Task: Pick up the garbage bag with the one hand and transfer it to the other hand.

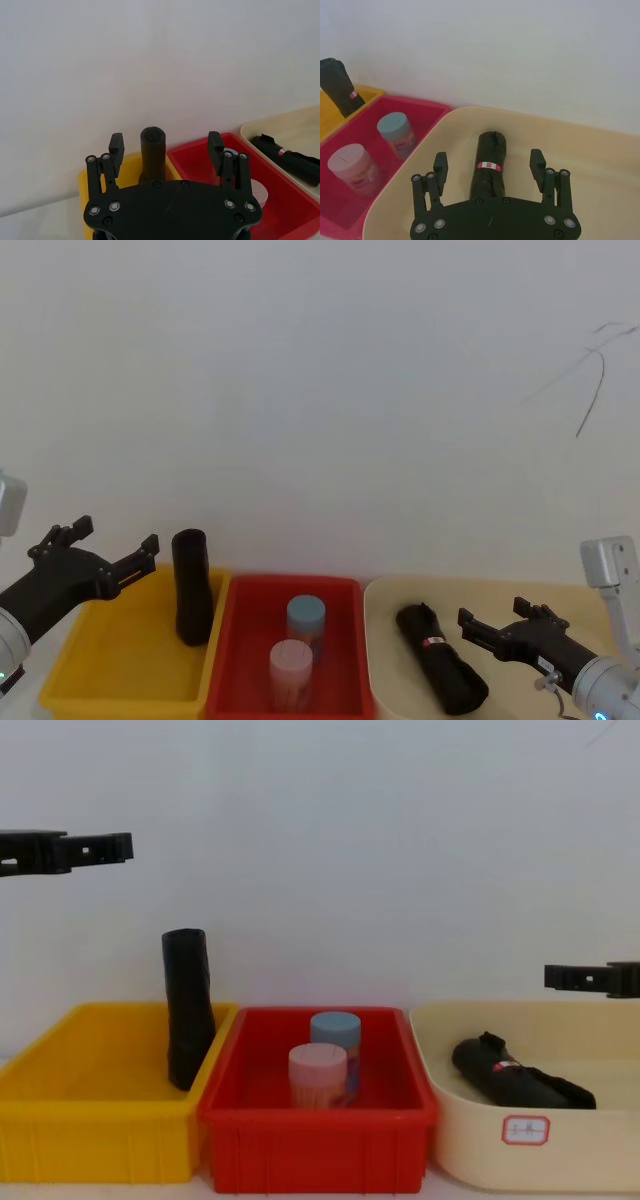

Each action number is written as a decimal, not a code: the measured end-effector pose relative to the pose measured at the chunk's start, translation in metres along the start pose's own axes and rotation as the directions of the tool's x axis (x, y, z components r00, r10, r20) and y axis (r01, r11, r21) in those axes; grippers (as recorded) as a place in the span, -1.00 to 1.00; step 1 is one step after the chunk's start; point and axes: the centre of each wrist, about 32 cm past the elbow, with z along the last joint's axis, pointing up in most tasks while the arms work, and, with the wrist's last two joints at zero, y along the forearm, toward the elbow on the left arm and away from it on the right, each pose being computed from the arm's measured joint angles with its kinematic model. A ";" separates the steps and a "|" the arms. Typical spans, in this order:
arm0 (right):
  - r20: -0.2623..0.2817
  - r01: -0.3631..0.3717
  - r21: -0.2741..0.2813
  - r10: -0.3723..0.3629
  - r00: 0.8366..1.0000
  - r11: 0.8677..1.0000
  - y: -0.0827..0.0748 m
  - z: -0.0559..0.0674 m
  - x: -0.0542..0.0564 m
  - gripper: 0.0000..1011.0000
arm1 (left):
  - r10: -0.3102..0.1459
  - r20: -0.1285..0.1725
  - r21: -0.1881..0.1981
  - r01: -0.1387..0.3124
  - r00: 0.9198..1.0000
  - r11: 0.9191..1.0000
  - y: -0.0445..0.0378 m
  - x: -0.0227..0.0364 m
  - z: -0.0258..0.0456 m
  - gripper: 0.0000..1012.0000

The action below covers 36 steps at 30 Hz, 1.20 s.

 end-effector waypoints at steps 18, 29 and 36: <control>0.042 -0.114 -0.006 0.114 0.993 0.993 0.003 0.009 -0.011 0.98 | 0.015 0.009 0.003 -0.015 1.000 1.000 -0.0003 -0.0010 -0.0019 0.98; 0.102 -0.235 -0.081 0.242 0.965 0.969 0.020 0.020 -0.028 0.98 | 0.018 0.010 0.003 -0.018 1.000 1.000 -0.0004 -0.0012 -0.0021 0.98; 0.155 -0.261 -0.146 0.283 0.947 0.954 0.037 0.026 -0.040 0.98 | 0.018 0.011 0.003 -0.019 1.000 1.000 -0.0004 -0.0013 -0.0021 0.98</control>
